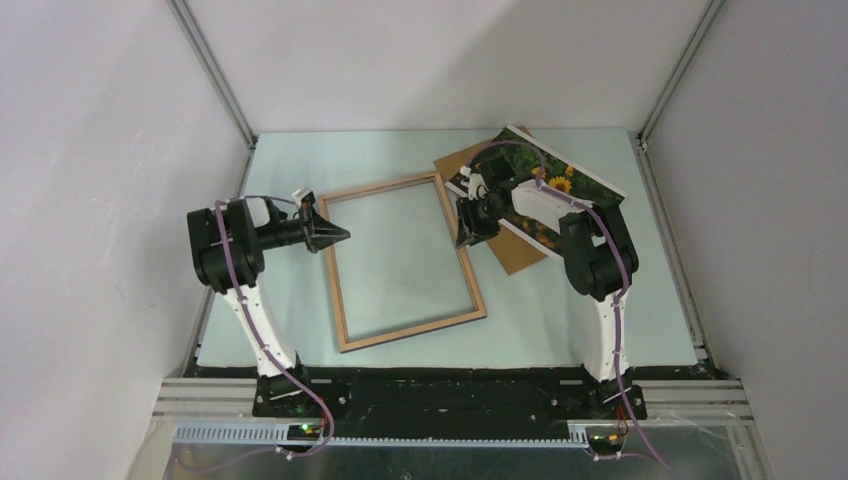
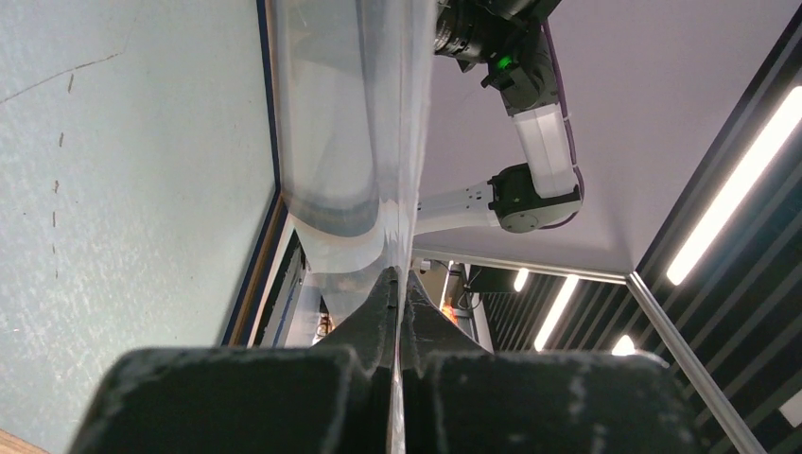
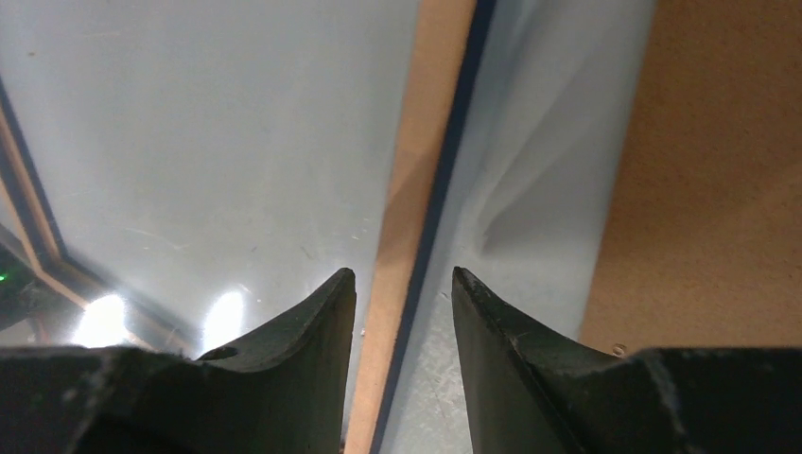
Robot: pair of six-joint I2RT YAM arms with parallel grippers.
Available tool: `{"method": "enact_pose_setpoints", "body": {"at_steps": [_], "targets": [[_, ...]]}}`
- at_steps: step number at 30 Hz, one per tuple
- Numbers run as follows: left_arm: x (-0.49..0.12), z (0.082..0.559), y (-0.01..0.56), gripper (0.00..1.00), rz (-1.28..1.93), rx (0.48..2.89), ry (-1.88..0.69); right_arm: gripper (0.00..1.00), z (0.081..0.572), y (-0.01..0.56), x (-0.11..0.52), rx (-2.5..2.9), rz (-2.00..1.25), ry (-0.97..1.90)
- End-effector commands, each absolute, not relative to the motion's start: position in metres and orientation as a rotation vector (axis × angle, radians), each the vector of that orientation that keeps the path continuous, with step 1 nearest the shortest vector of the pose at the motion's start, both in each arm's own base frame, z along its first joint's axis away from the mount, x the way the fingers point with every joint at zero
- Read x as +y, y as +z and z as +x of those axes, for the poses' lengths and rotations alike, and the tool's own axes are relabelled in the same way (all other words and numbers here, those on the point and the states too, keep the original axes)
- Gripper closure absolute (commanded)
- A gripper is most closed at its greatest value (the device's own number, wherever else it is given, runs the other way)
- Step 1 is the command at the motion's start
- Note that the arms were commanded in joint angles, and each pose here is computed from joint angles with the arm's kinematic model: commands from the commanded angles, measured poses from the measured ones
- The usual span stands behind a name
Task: Put the photo into the frame
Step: Place the photo frame item in the photo frame.
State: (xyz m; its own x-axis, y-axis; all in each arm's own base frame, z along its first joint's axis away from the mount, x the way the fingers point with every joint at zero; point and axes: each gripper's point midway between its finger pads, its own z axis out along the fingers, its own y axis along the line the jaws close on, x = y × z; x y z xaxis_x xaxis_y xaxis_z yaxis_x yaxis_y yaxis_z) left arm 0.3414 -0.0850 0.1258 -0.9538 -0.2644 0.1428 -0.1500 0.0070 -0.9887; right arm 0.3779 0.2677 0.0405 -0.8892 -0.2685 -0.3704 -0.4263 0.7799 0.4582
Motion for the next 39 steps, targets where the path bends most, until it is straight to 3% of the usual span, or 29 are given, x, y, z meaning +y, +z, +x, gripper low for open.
{"method": "enact_pose_setpoints", "body": {"at_steps": [1, 39], "targets": [[-0.090, 0.341, 0.143, 1.00, -0.439, 2.102, -2.170, 0.54, 0.386, 0.055, 0.259, 2.645, -0.531, 0.723], [-0.090, 0.341, 0.143, 1.00, -0.473, 2.112, -2.187, 0.53, 0.365, 0.046, 0.267, 2.640, -0.634, 0.859]]}}
